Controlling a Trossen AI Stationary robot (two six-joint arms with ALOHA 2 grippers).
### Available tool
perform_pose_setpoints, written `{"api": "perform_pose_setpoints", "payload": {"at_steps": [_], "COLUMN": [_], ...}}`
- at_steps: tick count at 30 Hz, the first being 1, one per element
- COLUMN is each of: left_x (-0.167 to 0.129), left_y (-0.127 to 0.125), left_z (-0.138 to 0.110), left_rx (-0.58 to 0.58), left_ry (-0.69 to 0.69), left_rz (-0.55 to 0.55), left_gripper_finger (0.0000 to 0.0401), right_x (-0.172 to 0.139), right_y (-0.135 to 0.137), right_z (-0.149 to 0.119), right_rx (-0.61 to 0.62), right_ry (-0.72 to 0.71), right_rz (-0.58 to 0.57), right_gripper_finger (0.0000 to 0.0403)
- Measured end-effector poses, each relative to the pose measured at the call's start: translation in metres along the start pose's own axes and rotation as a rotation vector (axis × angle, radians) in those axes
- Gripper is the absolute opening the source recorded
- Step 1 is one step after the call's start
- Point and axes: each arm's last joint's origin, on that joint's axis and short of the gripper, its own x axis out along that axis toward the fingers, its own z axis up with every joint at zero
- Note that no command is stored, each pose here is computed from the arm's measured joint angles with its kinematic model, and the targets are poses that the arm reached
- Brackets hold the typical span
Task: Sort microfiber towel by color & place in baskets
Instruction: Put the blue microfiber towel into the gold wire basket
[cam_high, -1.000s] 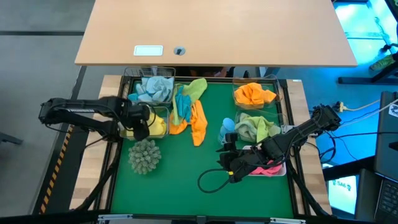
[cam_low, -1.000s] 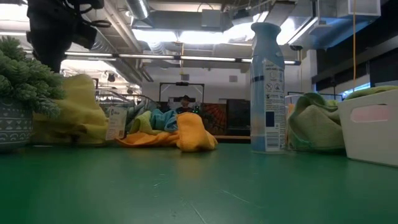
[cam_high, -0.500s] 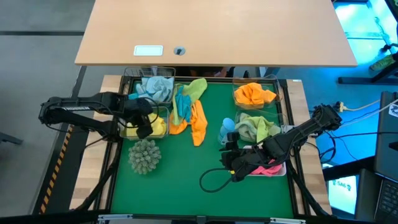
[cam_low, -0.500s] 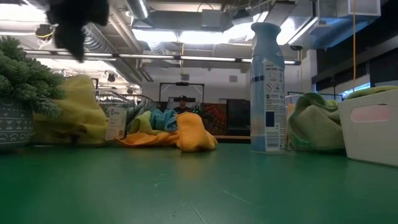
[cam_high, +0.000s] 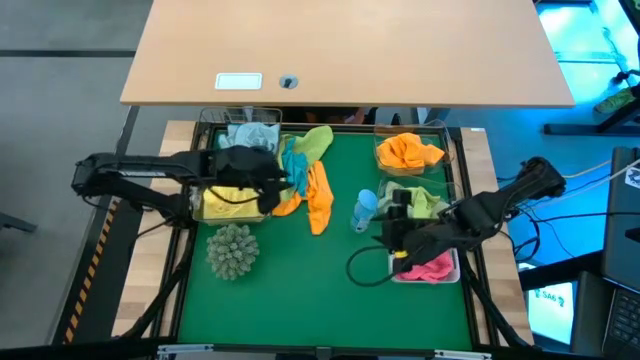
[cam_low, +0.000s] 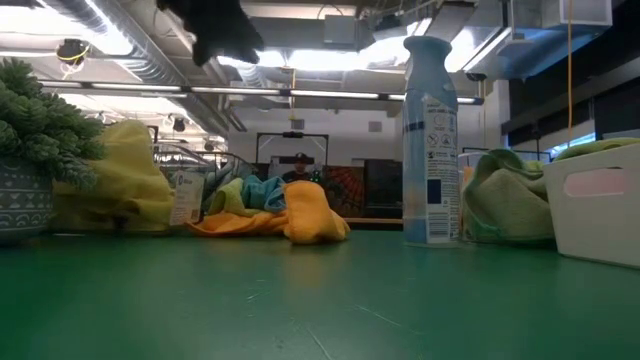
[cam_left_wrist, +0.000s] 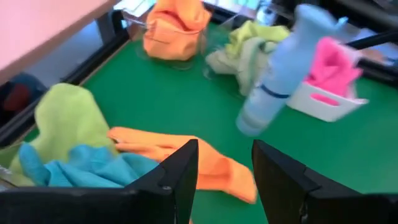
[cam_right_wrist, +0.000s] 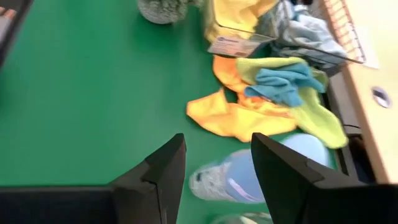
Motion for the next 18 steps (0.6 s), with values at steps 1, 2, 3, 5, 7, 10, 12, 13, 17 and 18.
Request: {"api": "perform_pose_setpoints", "payload": {"at_steps": [1,2,3,5,7,10,12,13,17,18], "left_x": [0.006,0.013,0.02,0.033,0.046,0.063,0.073,0.077,0.092,0.096], "left_y": [0.001,0.002,0.004,0.008,0.013,0.024,0.032,0.036,0.052,0.056], "left_z": [0.0,0.0,0.0,-0.002,-0.004,-0.007,-0.01,-0.011,-0.016,-0.018], "left_rx": [0.005,0.006,0.006,0.017,0.021,0.019,0.01,0.006,-0.014,-0.02], "left_ry": [0.004,0.01,0.014,0.044,0.064,0.099,0.119,0.129,0.175,0.186], "left_rz": [0.016,0.033,0.047,0.074,0.098,0.15,0.199,0.223,0.298,0.311], "left_gripper_finger": [0.0144,0.0144,0.0144,0.0144,0.0144,0.0144,0.0144,0.0144,0.0144,0.0144], "right_x": [-0.002,-0.004,-0.006,-0.01,-0.012,-0.016,-0.019,-0.021,-0.029,-0.031], "right_y": [-0.002,-0.004,-0.005,-0.009,-0.011,-0.015,-0.017,-0.019,-0.029,-0.033], "right_z": [-0.001,-0.002,-0.004,-0.005,-0.008,-0.01,-0.013,-0.015,-0.021,-0.022], "right_rx": [-0.002,-0.004,-0.008,-0.011,-0.016,-0.015,-0.015,-0.016,0.011,0.024], "right_ry": [0.001,0.004,0.007,0.008,0.017,0.025,0.037,0.042,0.056,0.056], "right_rz": [-0.01,-0.019,-0.03,-0.058,-0.084,-0.114,-0.139,-0.153,-0.205,-0.214], "right_gripper_finger": [0.0182,0.0182,0.0182,0.0182,0.0182,0.0182,0.0182,0.0182,0.0182,0.0182]}}
